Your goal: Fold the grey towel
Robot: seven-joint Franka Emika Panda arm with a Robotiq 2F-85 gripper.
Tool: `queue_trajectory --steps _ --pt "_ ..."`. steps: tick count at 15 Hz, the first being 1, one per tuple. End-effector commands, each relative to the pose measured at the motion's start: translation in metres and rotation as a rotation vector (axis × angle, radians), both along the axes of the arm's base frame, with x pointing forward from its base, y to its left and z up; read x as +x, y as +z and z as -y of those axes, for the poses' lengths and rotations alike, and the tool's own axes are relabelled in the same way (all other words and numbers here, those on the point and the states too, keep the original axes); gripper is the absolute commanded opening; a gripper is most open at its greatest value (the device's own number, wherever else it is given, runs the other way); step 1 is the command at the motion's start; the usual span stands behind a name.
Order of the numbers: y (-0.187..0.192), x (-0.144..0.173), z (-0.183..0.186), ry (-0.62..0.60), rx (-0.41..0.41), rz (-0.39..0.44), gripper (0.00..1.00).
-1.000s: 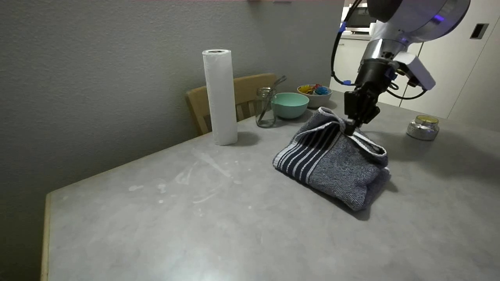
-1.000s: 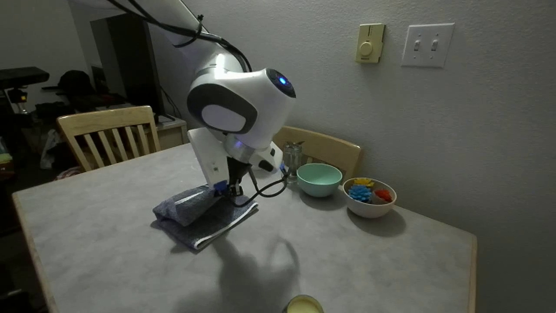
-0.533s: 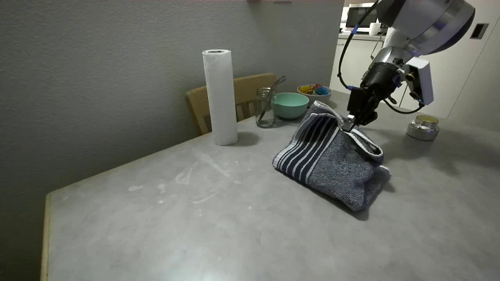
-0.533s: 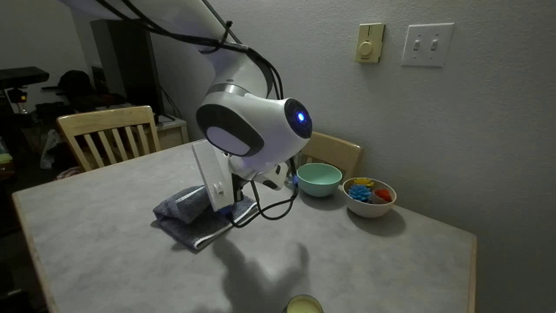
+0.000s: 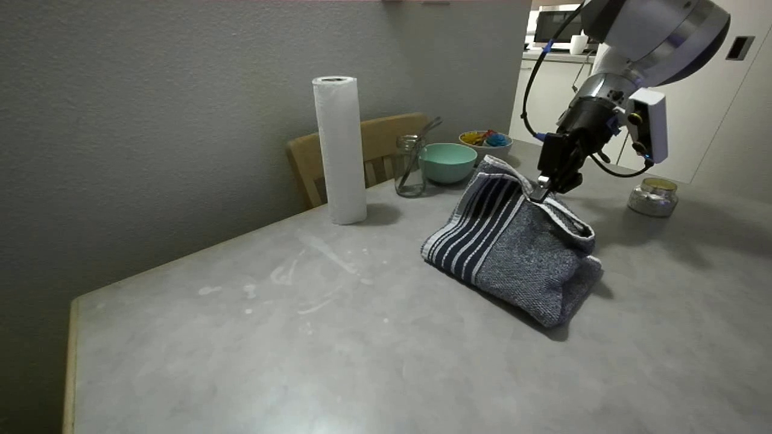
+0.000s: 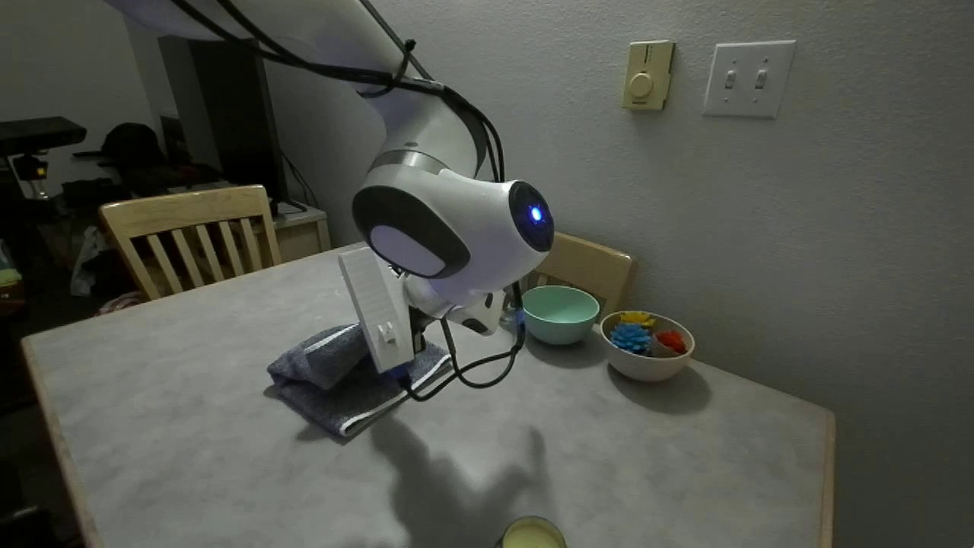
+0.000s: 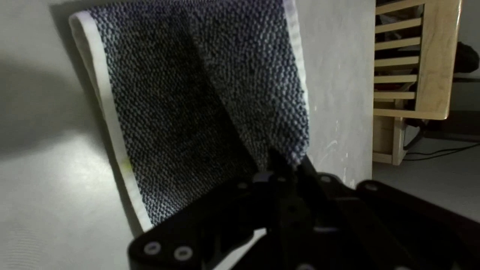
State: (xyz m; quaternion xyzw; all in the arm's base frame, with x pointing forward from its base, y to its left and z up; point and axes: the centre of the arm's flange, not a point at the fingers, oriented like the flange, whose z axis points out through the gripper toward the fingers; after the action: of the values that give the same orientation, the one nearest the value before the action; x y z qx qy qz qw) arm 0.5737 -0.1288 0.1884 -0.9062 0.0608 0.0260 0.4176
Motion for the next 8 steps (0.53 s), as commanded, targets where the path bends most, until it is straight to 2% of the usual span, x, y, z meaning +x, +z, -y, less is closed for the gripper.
queue_trajectory --steps 1,8 --pt "0.005 -0.002 0.009 -0.004 0.001 0.001 0.35" --pt "0.022 0.001 0.003 0.016 -0.021 0.044 0.85"
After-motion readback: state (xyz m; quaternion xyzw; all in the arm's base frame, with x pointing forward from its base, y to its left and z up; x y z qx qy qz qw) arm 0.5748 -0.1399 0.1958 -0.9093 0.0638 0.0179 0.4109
